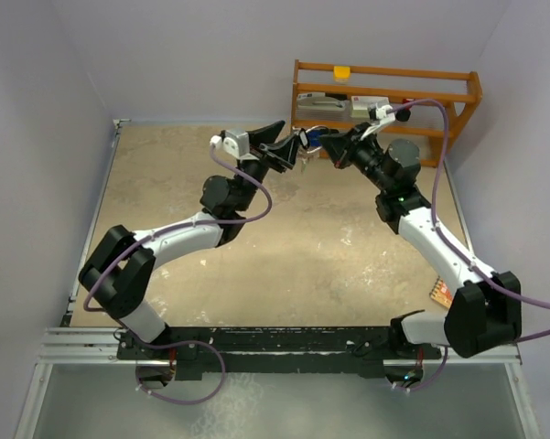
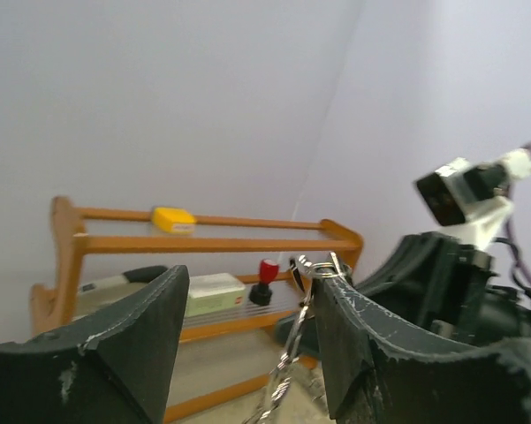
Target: Put the keys on the keyring
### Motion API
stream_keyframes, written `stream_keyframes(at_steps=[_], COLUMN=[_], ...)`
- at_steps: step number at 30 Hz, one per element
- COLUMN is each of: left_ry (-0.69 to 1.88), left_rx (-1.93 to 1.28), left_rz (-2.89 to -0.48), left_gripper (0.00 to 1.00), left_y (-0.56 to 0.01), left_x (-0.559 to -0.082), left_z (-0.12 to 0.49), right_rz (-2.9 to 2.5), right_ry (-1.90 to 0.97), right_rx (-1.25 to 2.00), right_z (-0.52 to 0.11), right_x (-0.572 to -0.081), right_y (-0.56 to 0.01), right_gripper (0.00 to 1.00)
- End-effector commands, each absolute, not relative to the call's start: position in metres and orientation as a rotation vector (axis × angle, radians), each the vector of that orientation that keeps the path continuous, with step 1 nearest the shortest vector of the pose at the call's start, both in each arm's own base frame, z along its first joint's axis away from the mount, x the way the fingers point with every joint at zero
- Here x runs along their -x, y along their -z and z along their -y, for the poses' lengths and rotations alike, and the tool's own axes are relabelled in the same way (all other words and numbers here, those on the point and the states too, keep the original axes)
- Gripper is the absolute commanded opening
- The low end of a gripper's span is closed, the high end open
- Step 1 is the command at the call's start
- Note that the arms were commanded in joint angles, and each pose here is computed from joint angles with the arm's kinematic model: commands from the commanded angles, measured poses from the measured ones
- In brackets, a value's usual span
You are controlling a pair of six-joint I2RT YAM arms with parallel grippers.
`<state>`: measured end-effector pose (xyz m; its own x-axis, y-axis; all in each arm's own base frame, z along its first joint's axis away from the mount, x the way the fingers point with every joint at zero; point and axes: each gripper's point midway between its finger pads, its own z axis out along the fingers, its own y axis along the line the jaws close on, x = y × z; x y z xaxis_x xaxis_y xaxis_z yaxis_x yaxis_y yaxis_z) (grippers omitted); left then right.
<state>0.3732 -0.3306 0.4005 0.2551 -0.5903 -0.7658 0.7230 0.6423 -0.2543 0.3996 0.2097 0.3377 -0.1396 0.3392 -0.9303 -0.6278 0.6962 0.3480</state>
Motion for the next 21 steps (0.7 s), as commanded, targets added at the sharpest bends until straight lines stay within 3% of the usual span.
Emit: stream_keyframes(at_steps=[1, 7, 16, 21], left_ry=[0.799, 0.615, 0.595, 0.588], left_rx=[0.098, 0.362, 0.349, 0.370], left_rz=[-0.975, -1.105, -1.160, -1.221], left_gripper=[0.57, 0.60, 0.57, 0.58], left_y=[-0.411, -0.374, -0.354, -0.346], left_x=[-0.380, -0.392, -0.386, -0.389], left_z=[0.270, 0.207, 0.203, 0.204], right_rz=[-1.489, -1.569, -1.636, -1.658], right_ry=[-0.617, -0.472, -0.328, -0.080], right_rx=[0.200, 0.260, 0.371, 0.497], right_z=[-0.176, -0.160, -0.147, -0.150], right_x=[-0.404, -0.397, -0.387, -0.384], right_y=[-0.357, -0.349, -0.344, -0.338], right_gripper=[0.00, 0.00, 0.00, 0.00])
